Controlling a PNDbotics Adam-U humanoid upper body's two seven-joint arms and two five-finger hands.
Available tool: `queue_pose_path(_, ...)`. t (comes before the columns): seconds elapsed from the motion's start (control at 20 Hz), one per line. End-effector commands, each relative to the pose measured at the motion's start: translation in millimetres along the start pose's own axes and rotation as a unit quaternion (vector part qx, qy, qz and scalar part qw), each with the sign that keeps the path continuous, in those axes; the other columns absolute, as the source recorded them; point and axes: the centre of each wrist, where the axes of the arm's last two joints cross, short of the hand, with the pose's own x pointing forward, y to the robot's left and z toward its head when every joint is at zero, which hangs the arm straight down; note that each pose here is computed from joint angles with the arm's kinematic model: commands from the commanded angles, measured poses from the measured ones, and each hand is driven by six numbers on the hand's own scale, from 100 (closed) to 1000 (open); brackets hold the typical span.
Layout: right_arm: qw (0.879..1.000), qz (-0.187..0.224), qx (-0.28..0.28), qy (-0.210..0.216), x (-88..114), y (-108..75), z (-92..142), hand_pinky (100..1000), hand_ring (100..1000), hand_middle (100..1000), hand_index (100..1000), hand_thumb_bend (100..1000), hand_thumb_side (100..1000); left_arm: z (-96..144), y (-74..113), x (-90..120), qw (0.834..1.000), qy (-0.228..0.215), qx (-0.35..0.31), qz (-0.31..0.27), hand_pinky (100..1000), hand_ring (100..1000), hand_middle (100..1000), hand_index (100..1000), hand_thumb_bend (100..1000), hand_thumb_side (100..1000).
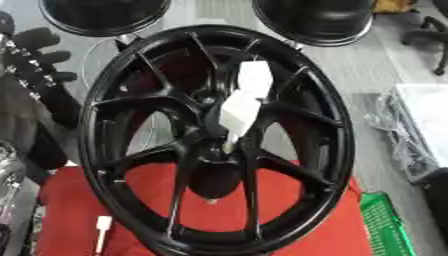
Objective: Pull the pin out of the wheel hub.
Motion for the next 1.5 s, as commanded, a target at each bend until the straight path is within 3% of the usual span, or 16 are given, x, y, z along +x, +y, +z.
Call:
queue_pose_path(0.05, 0.999, 0.024, 0.04, 0.005, -2, 6.4, -18, 802, 707, 631, 776, 100, 233, -1, 4.7, 6, 1.0, -0.007, 0.0, -0.014, 654, 744, 732, 750, 235, 832)
queue_pose_path(0.3, 0.994, 0.035, 0.103, 0.005, -7, 25.1, -49, 803, 712, 636, 777, 100, 274, 0, 6.3, 4, 1.0, -0.004, 0.003, -0.014, 653, 744, 733, 749, 235, 832)
queue_pose_path(0.7, 0.99, 0.039, 0.135, 0.018, -22, 33.1, -62, 805, 724, 653, 786, 100, 331, 1, 6.6, 3, 1.0, -0.002, 0.003, -0.015, 653, 744, 733, 749, 235, 835)
queue_pose_path(1.5, 0.977, 0.056, 0.203, 0.037, -40, 38.8, -50, 827, 771, 734, 853, 100, 394, 1, 5.6, 2, 1.0, 0.002, -0.003, -0.018, 652, 746, 734, 747, 233, 838)
